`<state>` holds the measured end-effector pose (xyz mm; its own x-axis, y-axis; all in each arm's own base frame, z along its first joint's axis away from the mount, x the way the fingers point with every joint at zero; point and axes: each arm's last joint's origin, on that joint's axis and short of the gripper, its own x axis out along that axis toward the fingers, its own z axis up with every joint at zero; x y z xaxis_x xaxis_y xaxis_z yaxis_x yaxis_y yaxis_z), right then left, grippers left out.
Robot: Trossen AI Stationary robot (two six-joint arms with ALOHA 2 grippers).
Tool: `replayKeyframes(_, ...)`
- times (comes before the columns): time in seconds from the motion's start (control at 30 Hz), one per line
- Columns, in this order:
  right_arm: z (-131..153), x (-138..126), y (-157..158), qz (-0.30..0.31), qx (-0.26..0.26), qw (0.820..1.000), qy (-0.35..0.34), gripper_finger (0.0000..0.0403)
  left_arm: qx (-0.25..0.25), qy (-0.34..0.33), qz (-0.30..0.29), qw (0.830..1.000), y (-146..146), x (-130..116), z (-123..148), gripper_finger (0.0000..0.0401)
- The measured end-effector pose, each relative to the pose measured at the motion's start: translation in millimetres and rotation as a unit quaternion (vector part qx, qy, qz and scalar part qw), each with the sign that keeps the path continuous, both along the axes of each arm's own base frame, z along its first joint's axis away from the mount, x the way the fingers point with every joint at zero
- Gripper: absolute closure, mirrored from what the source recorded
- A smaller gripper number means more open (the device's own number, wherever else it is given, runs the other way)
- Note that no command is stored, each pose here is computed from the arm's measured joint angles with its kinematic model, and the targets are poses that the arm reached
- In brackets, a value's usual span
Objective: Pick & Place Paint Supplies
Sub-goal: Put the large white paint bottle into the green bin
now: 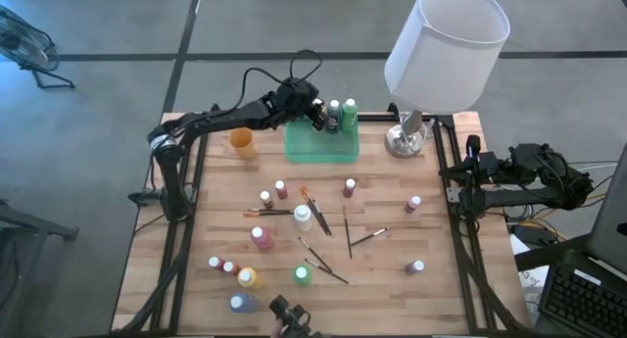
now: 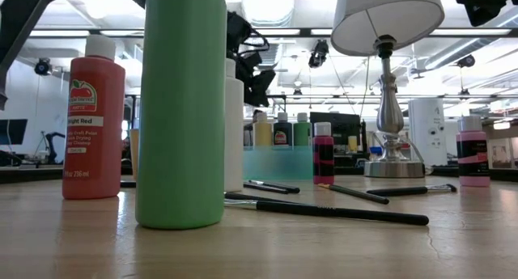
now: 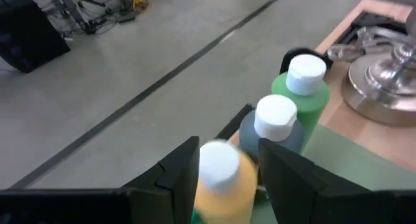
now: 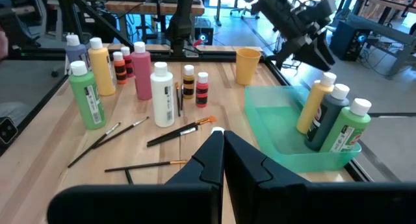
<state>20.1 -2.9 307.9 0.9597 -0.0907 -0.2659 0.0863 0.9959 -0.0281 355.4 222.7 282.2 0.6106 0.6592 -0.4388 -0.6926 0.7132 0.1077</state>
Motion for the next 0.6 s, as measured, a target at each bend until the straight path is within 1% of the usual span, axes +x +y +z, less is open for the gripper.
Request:
replayKeyframes(0.2, 0, 0, 0, 0.000, 0.000, 1.000, 0.000, 0.0394, -0.032, 0.058, -0.006, 0.998, -9, -8, 37, 0.0238)
replayKeyframes(0.37, 0, 0, 0, 0.000, 0.000, 1.000, 0.000, 0.0394, -0.056, 0.100, -0.020, 0.993, -26, -16, 60, 0.0238)
replayKeyframes(0.6, 0, 0, 0, 0.000, 0.000, 1.000, 0.001, 0.0394, -0.045, 0.089, -0.067, 0.993, -69, -25, 89, 0.0238)
